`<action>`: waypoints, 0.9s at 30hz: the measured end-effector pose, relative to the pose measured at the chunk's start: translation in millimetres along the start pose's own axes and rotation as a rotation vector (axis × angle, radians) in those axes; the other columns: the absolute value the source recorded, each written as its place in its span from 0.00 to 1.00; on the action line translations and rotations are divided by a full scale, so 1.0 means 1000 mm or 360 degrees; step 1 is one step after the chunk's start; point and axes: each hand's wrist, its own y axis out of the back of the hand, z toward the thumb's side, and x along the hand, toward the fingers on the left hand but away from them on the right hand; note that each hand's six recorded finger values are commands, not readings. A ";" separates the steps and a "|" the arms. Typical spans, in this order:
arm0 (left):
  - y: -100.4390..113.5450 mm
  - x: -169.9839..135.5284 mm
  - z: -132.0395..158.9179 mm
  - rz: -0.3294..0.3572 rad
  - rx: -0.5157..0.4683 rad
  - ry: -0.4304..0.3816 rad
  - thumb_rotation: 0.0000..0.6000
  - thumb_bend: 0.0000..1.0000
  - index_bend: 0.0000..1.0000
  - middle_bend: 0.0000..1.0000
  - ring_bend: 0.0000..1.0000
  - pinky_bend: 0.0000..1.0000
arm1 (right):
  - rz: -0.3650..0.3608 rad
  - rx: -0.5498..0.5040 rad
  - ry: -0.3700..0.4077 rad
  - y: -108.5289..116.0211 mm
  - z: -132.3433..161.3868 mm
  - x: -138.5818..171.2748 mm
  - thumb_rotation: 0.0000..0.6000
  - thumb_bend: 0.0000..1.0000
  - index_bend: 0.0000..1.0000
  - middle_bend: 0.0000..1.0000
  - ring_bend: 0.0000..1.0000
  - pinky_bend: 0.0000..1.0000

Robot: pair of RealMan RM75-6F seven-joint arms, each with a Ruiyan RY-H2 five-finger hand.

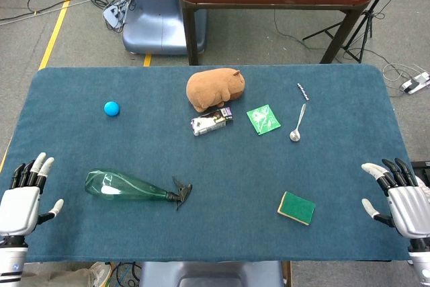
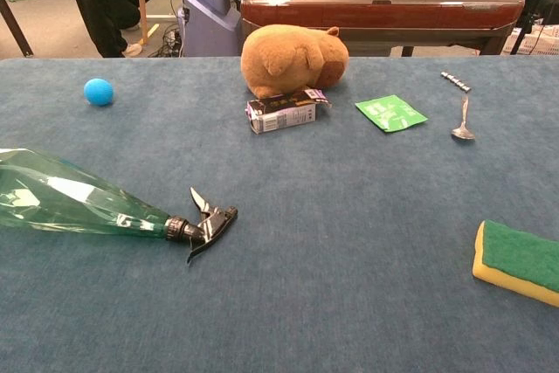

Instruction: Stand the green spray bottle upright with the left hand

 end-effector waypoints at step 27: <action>-0.004 0.003 0.002 -0.0038 0.0008 -0.0053 1.00 0.28 0.04 0.00 0.00 0.00 | -0.0057 0.0072 0.0013 0.015 0.000 -0.012 1.00 0.29 0.22 0.24 0.09 0.04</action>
